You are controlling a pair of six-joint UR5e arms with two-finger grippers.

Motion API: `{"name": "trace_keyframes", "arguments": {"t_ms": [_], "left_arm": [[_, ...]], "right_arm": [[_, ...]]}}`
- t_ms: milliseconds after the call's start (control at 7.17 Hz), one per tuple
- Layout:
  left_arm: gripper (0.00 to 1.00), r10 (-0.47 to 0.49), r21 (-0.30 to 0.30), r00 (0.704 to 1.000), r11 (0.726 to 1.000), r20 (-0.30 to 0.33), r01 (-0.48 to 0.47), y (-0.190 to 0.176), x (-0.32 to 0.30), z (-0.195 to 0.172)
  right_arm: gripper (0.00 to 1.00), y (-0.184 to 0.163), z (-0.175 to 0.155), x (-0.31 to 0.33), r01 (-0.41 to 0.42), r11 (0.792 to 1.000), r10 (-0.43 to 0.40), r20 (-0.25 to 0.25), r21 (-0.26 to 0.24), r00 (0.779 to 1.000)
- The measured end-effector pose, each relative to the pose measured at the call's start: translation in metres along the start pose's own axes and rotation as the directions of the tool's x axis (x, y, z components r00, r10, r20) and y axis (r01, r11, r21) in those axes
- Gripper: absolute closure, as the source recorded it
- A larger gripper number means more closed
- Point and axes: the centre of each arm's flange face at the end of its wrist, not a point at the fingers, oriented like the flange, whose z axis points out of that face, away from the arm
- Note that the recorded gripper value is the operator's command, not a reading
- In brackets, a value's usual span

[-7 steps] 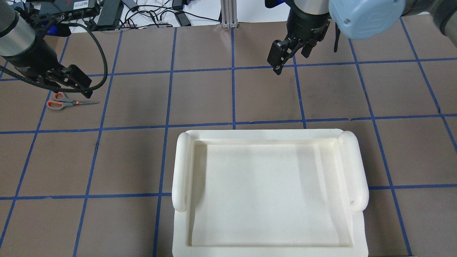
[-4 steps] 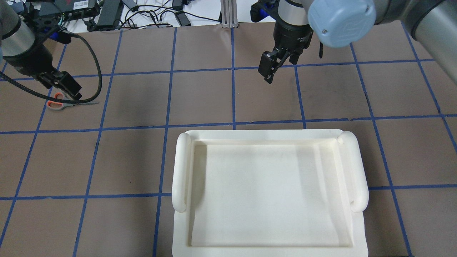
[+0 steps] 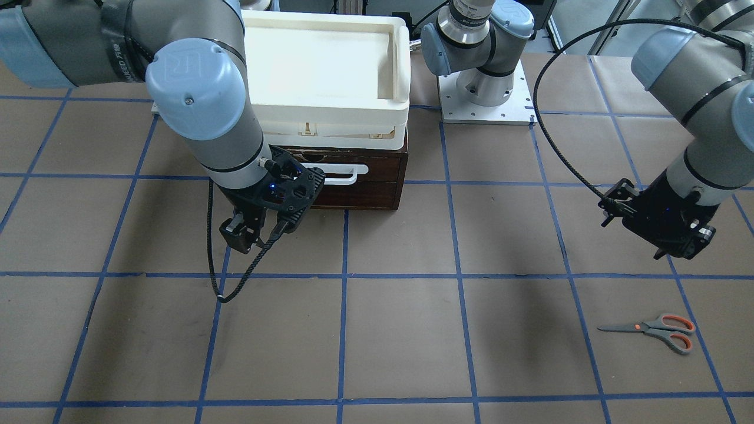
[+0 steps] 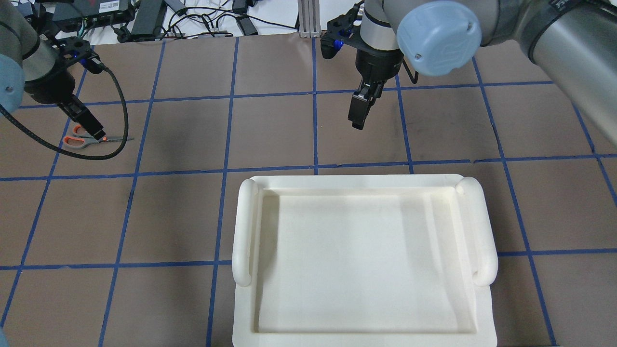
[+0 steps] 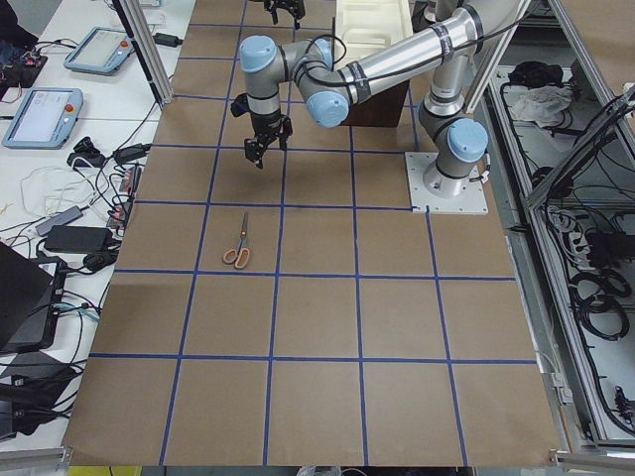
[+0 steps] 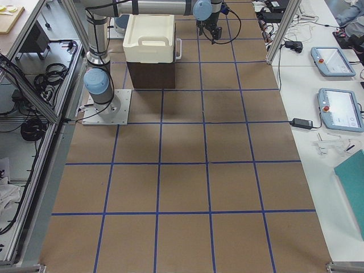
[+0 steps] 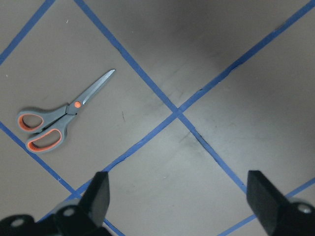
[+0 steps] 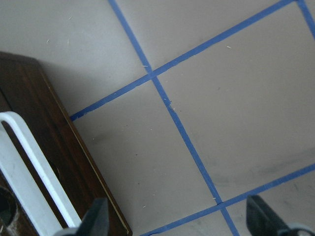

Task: Place scissors in drawer with both arms

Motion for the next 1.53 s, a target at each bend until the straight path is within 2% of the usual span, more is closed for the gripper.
{"name": "trace_keyframes", "arguments": {"t_ms": [140,279,419,558,698,977,1256,1535], "left_arm": [[0.00,0.084,0.001,0.996,0.996,-0.007,-0.084,0.013,-0.020,0.017],[0.00,0.193,0.004,0.981,0.981,0.006,-0.194,0.021,-0.039,0.032],[0.00,0.300,0.003,0.954,0.954,0.019,-0.301,0.025,-0.053,0.048],[0.00,0.366,0.007,0.930,0.930,0.016,-0.366,0.031,-0.065,0.064],[0.00,0.412,0.021,0.911,0.911,0.017,-0.412,0.038,-0.078,0.080],[0.00,0.489,0.044,0.871,0.870,0.048,-0.491,0.043,-0.103,0.105],[0.00,0.551,0.064,0.832,0.830,0.064,-0.554,0.035,-0.126,0.123],[0.00,0.594,0.074,0.803,0.800,0.050,-0.596,0.028,-0.142,0.149]], "right_arm": [[0.00,-0.002,0.016,-0.007,0.109,0.994,-0.109,0.030,-0.012,0.994],[0.00,-0.007,0.032,-0.017,0.175,0.985,-0.174,0.066,-0.011,0.983],[0.00,-0.012,0.045,-0.024,0.201,0.980,-0.201,0.105,0.009,0.974],[0.00,-0.018,0.055,-0.029,0.211,0.977,-0.213,0.138,0.030,0.967],[0.00,-0.021,0.063,-0.032,0.215,0.976,-0.217,0.173,0.031,0.961],[0.00,-0.022,0.078,-0.039,0.232,0.973,-0.225,0.254,0.002,0.940],[0.00,-0.023,0.083,-0.044,0.303,0.953,-0.291,0.277,-0.002,0.916],[0.00,-0.024,0.087,-0.050,0.385,0.923,-0.367,0.288,-0.009,0.885]]}}
